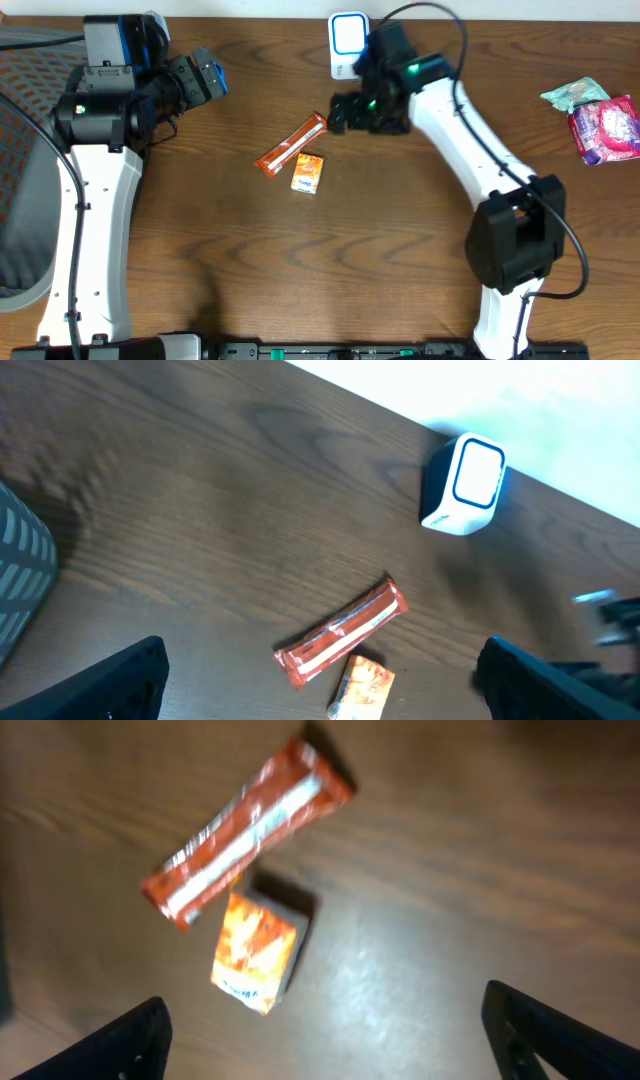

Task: Scan the item barcode
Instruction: 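Reach the right gripper to the orange pack and grasp it, then lift the orange pack up to the scanner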

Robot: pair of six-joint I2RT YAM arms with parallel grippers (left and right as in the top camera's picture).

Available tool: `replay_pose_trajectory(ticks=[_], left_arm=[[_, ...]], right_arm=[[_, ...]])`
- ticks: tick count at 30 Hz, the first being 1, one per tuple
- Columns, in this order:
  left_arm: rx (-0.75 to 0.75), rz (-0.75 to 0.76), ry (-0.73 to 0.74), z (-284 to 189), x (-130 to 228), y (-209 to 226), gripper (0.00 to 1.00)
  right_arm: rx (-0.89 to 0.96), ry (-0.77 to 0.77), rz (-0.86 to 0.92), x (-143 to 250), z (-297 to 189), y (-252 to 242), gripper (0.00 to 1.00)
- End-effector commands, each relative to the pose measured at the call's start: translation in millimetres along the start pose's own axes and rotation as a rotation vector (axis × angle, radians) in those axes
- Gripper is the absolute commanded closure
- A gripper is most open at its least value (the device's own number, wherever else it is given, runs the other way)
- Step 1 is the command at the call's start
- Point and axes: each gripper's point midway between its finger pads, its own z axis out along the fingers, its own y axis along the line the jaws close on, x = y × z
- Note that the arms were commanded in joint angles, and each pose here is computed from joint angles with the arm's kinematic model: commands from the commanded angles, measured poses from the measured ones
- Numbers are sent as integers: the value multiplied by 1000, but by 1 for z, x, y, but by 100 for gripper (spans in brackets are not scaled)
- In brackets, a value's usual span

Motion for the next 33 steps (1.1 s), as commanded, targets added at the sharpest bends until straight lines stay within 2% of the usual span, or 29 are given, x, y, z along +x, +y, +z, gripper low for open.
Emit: replay_pose_trajectory(ticks=[1,4,9,16,21,27,33], left_arm=[[-8,5,5,2,1,3,2],[-7,5,5,2,1,3,2],[-7,5,5,2,1,3,2],[-8,5,5,2,1,3,2],[-7,4,5,2,1,3,2],[-8,5,5,2,1,3,2],[-7,4,5,2,1,3,2]], right_arm=[[35,75,10,28,23,6,11],[41,115,-17,47,39,12,18],[27,117,-62,66,69,17,19],[-33,127,-26,88,97,23,22],[-51,103,-31,90,109,22,22],[-89,31,-51,73,112,29,22],[-95,15,-53,69,112,30,27]])
